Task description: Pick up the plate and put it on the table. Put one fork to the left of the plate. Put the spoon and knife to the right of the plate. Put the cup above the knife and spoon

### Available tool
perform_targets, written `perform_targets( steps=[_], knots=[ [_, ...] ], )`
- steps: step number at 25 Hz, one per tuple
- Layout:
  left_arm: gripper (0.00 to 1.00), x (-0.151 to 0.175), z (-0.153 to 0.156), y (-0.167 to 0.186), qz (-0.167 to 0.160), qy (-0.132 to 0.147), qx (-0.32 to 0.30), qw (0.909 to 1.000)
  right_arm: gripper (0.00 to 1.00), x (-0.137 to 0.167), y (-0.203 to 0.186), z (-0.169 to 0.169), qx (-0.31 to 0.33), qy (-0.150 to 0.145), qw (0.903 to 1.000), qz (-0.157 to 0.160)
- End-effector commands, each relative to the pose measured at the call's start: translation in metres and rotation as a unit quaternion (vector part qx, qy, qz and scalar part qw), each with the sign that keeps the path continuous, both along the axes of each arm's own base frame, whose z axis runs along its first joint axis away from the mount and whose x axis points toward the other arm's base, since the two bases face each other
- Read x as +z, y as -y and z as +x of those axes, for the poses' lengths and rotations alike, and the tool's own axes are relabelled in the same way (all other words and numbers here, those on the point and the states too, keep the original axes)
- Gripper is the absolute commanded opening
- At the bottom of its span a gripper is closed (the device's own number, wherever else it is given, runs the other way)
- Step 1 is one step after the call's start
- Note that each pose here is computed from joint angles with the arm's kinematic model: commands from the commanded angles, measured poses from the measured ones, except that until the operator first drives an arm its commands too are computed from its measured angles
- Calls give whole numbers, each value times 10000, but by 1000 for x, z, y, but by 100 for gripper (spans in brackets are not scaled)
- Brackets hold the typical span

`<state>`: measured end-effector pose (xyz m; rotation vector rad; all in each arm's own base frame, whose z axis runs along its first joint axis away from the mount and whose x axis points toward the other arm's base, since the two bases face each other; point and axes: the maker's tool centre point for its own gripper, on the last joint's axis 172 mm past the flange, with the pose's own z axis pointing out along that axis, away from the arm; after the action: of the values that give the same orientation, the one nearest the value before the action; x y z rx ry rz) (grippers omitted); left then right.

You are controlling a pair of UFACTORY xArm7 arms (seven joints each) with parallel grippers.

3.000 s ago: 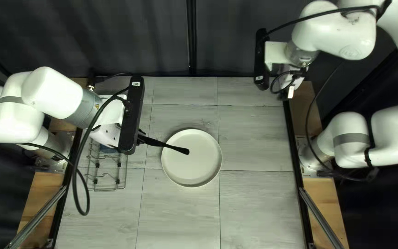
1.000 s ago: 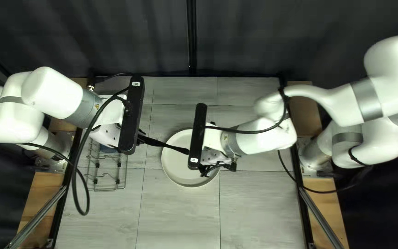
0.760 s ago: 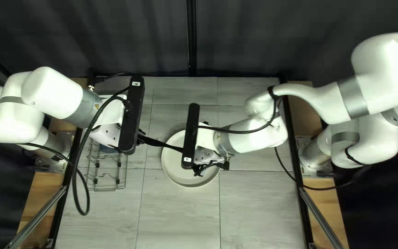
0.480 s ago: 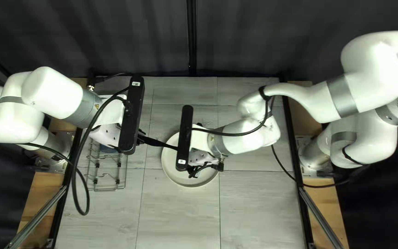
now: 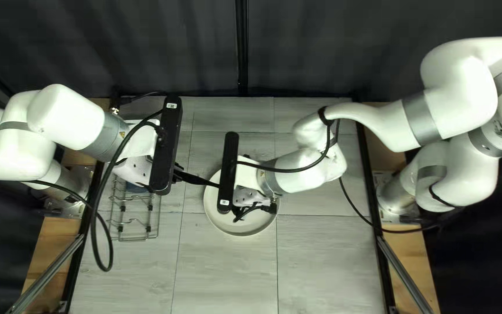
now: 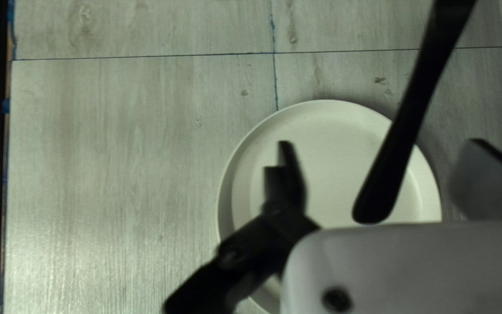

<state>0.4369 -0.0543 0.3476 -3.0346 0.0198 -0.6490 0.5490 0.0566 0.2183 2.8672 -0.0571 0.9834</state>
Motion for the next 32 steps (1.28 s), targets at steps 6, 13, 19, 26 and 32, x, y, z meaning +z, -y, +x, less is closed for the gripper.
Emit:
perform_targets(
  steps=[6,13,19,26,32],
  knots=[
    [0,0,0,0,0,0,0,10000,0,0,0,0,-1,-1,10000,-1],
    [100,0,0,0,0,0,0,10000,0,-6,0,-11,286,-112,9995,-21],
    [100,0,0,0,0,0,0,10000,0,-9,16,-72,224,-627,9978,50],
    [100,0,0,0,0,0,0,10000,0,-50,27,-181,-594,-1742,9827,228],
    [100,0,0,0,0,0,0,10000,0,-68,34,-221,-1497,-2922,9436,435]
  ],
)
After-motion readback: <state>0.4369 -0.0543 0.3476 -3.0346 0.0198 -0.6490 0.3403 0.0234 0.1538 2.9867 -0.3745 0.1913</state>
